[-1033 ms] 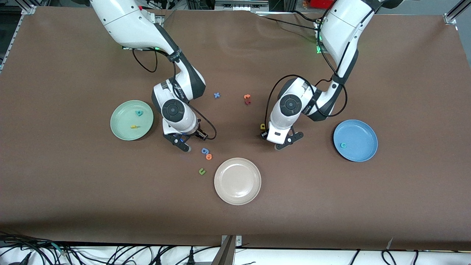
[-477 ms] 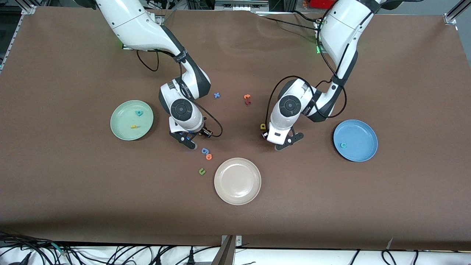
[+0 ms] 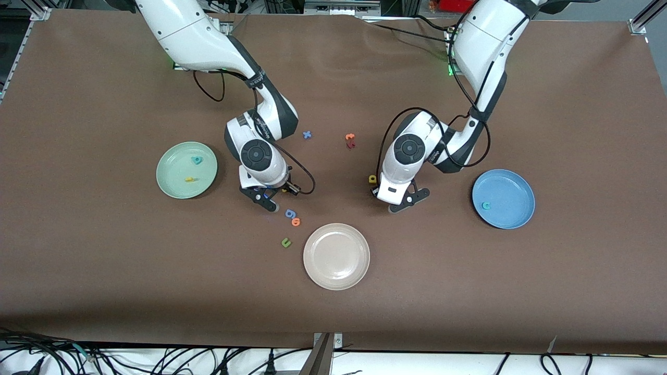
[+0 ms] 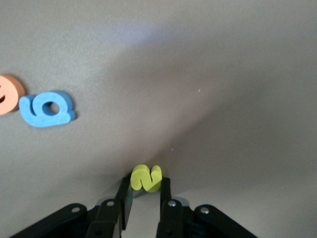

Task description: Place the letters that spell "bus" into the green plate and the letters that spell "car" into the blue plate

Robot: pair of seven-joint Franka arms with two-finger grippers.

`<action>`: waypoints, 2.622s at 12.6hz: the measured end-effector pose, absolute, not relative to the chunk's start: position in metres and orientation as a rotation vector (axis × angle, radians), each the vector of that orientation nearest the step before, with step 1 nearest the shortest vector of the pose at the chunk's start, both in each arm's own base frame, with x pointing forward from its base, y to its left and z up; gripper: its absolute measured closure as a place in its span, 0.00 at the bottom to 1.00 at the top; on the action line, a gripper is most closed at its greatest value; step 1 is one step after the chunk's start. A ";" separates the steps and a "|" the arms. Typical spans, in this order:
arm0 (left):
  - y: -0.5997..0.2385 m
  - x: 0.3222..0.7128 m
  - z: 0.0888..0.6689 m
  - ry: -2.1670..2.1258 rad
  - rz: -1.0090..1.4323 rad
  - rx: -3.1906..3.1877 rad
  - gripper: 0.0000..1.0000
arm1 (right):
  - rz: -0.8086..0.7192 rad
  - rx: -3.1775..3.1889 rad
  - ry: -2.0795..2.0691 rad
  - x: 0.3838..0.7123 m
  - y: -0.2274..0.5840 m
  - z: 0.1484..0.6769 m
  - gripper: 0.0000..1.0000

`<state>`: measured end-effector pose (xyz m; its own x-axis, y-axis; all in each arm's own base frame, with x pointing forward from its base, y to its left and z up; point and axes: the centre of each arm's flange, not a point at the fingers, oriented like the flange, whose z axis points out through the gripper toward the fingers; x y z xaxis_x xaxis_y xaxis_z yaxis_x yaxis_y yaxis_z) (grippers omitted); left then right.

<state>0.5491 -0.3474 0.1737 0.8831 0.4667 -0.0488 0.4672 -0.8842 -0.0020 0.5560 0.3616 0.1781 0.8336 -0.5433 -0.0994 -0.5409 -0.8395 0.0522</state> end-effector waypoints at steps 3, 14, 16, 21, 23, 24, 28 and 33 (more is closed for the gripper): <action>-0.344 0.556 0.180 0.678 -0.028 3.064 0.90 | -0.226 2.951 -0.725 0.571 0.329 0.196 0.74; -0.134 0.623 0.258 -0.353 -0.098 3.165 0.90 | -0.511 2.876 -0.291 0.570 0.113 0.231 0.62; -0.091 0.621 0.250 -0.482 -0.144 3.152 0.90 | -0.494 2.886 -0.283 0.576 0.118 0.241 0.40; -0.009 0.604 0.221 -0.590 -0.275 3.118 0.90 | -0.482 2.922 -0.224 0.607 0.134 0.338 0.00; 0.003 0.592 0.208 -0.571 -0.329 3.110 0.90 | -0.437 2.953 -0.189 0.618 0.140 0.398 0.00; 0.006 0.589 0.204 -0.565 -0.344 3.107 0.90 | -0.417 2.963 -0.185 0.621 0.141 0.424 0.00; 0.003 0.586 0.195 -0.573 -0.363 3.100 0.64 | -0.307 3.048 -0.176 0.613 0.125 0.516 0.00; -0.068 0.594 0.209 -0.452 -0.278 3.023 0.08 | -0.118 3.146 -0.072 0.569 0.017 0.551 0.00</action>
